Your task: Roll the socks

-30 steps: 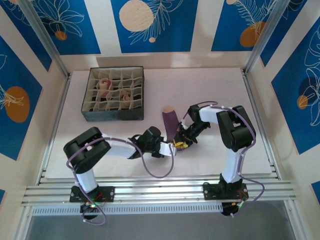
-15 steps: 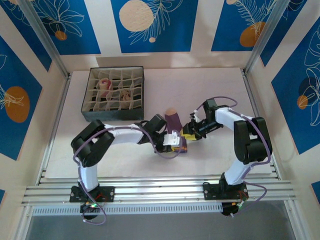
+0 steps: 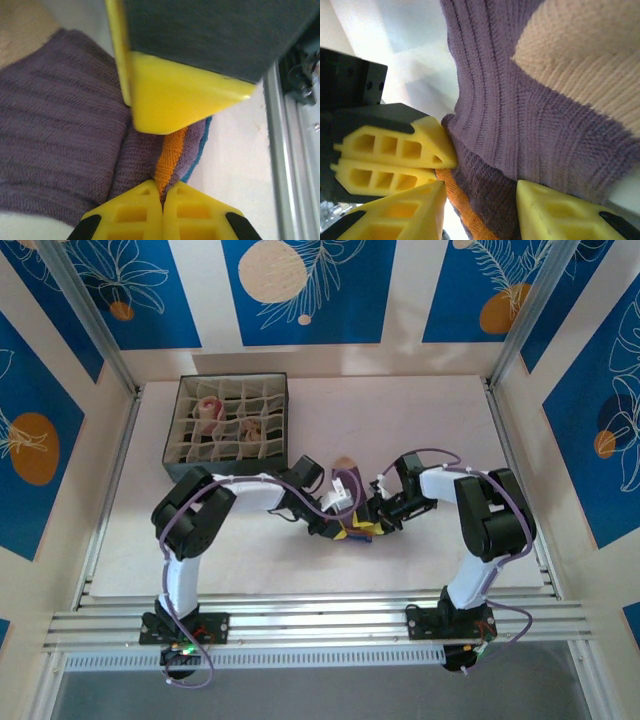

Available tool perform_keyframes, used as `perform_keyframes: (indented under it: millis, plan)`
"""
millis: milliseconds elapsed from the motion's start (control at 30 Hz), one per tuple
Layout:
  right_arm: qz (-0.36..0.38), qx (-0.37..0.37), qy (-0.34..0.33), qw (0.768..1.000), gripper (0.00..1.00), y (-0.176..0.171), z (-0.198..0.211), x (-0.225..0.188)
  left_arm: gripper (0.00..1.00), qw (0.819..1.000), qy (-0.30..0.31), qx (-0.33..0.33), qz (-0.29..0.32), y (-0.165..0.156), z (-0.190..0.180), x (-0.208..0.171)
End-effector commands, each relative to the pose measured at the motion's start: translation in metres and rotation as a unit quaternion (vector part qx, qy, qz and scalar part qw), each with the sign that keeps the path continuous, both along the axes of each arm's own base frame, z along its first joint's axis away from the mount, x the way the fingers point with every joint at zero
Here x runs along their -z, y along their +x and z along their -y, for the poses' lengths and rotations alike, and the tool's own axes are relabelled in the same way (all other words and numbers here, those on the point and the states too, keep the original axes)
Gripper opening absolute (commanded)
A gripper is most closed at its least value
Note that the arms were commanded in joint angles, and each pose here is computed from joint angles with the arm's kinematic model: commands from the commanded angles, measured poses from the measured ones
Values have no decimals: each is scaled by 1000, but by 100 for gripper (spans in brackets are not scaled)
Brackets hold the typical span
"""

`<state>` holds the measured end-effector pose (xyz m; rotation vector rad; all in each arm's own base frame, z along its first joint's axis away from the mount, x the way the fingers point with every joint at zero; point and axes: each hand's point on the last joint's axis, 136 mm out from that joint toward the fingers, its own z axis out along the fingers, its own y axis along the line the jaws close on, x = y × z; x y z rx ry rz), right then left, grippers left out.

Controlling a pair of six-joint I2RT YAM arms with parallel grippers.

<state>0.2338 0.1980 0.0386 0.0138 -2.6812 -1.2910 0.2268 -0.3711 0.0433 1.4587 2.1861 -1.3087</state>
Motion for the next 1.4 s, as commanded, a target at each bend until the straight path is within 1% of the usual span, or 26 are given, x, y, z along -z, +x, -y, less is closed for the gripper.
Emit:
perform_keyframes:
  millis: [0, 167, 267, 400, 433, 500, 533, 567, 633, 700, 733, 800, 867, 900, 933, 1000, 1067, 1167, 1233, 1300, 1367]
  plan:
    - [32, -7, -20, 999, 42, -4, -1, -6, 0, 995, 5, -51, -88, 9, -3, 4]
    - [74, -31, -47, 996, 43, -6, -5, -14, 0, 988, 11, -80, -135, 18, -3, 11]
    - [60, -43, -71, 995, 43, -10, -5, -6, 0, 984, 23, -91, -150, 21, -3, 16]
    - [27, -51, -100, 993, 42, -17, -4, 11, 0, 983, 28, -97, -150, 22, -5, 18]
    - [18, -52, -108, 993, 40, -18, -3, 15, 0, 984, 28, -98, -147, 23, -5, 18]
    - [3, -49, -132, 990, 26, -19, 2, 24, 0, 986, 27, -95, -135, 22, -7, 17]
    - [-6, -47, -144, 989, 18, -20, 5, 27, 0, 988, 22, -93, -122, 22, -8, 14]
    - [-12, -43, -149, 988, 13, -19, 7, 28, 3, 990, 16, -90, -108, 22, -9, 12]
    - [-21, -38, -147, 988, 6, -16, 9, 27, 6, 995, -9, -76, -71, 20, -10, 1]
    - [-34, -30, -148, 988, 3, -15, 13, 27, 10, 997, -51, -48, -23, 12, -10, -17]
    - [-40, -28, -148, 988, 2, -15, 14, 27, 13, 997, -74, -35, 13, 9, -11, -28]
    - [-57, -26, -142, 988, 1, -15, 16, 27, 19, 992, -100, -21, 71, 6, -13, -44]
    - [-73, -30, -139, 987, 0, -16, 16, 28, 25, 986, -109, -19, 121, 7, -16, -53]
    - [-79, -32, -135, 987, 0, -17, 16, 28, 30, 983, -111, -22, 147, 8, -17, -57]
    - [-86, -34, -130, 987, 0, -17, 15, 28, 32, 978, -114, -23, 172, 8, -18, -60]
    - [-99, -36, -117, 987, 0, -18, 12, 28, 33, 966, -128, -11, 223, 4, -17, -66]
    - [-109, -40, -109, 987, 0, -19, 10, 27, 35, 950, -118, 2, 288, 0, -16, -65]
    - [-123, -48, -106, 986, 0, -23, 9, 28, 35, 913, -71, 41, 399, -9, -14, -52]
    - [-132, -52, -102, 985, 0, -24, 9, 28, 35, 884, -46, 56, 462, -10, -12, -44]
    - [-139, -56, -98, 984, 0, -26, 7, 27, 35, 861, -31, 64, 504, -9, -9, -40]
    - [-143, -58, -98, 983, 0, -26, 7, 27, 34, 846, -22, 76, 528, -10, -5, -36]
